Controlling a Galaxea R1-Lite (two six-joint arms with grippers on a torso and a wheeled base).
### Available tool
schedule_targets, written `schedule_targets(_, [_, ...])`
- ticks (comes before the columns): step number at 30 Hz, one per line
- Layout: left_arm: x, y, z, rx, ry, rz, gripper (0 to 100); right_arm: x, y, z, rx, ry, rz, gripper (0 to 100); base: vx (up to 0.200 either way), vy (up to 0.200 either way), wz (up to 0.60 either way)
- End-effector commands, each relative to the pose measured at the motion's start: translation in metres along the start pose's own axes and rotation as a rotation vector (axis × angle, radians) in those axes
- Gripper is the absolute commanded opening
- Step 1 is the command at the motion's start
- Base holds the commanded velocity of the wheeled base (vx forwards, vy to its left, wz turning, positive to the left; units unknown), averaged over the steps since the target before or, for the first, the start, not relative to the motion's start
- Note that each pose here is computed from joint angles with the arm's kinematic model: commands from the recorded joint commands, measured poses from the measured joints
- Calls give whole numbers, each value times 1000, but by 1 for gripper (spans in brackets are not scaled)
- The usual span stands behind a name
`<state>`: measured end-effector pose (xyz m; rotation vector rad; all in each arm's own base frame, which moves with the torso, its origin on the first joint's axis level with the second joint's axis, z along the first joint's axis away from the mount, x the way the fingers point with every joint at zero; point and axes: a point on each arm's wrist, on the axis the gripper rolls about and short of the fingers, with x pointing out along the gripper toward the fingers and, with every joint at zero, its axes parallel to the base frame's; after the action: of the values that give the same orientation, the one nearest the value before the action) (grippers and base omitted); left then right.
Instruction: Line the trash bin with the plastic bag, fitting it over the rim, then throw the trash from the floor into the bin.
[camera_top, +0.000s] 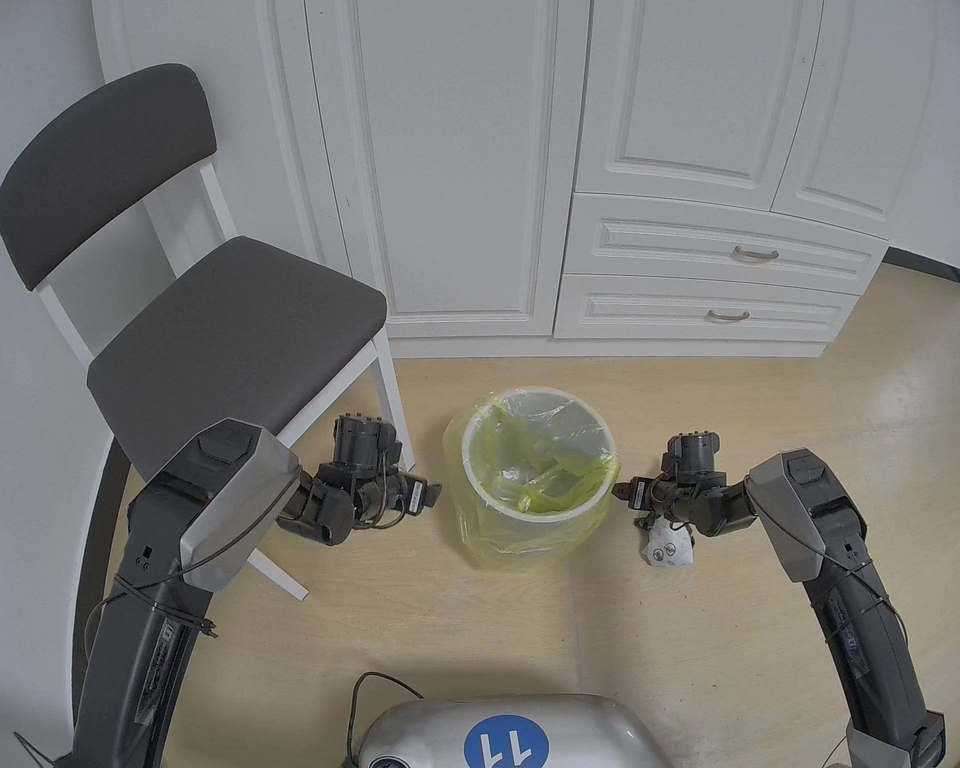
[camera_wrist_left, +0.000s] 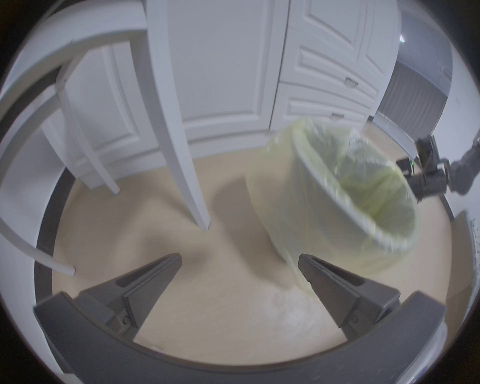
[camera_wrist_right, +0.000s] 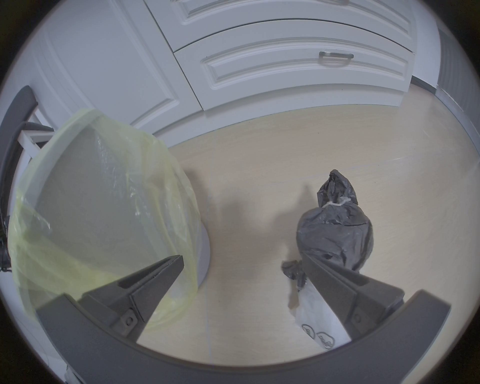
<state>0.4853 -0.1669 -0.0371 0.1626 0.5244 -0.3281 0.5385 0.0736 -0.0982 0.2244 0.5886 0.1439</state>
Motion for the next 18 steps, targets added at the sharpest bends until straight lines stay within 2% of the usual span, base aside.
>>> schedule_targets(1, [23, 22, 12, -21, -69, 78, 100, 9, 4, -13, 35, -53, 12, 100, 0, 0, 0])
schedule_targets(3, [35, 26, 10, -28, -90, 119, 100, 9, 5, -11, 37, -70, 18, 100, 0, 0, 0])
schedule_targets(5, [44, 25, -2, -40, -78, 137, 100, 9, 4, -12, 37, -68, 19, 100, 0, 0, 0])
schedule_targets(12, [47, 27, -6, -50, -88, 134, 100, 3, 11, 2, 18, -85, 43, 100, 0, 0, 0])
schedule_targets(15, [46, 29, -1, -63, -138, 132, 100, -2, 19, 2, 13, -61, 80, 100, 0, 0, 0])
schedule_targets(18, [45, 29, 2, -72, -164, 118, 100, -15, 21, -3, 1, 8, 130, 100, 0, 0, 0])
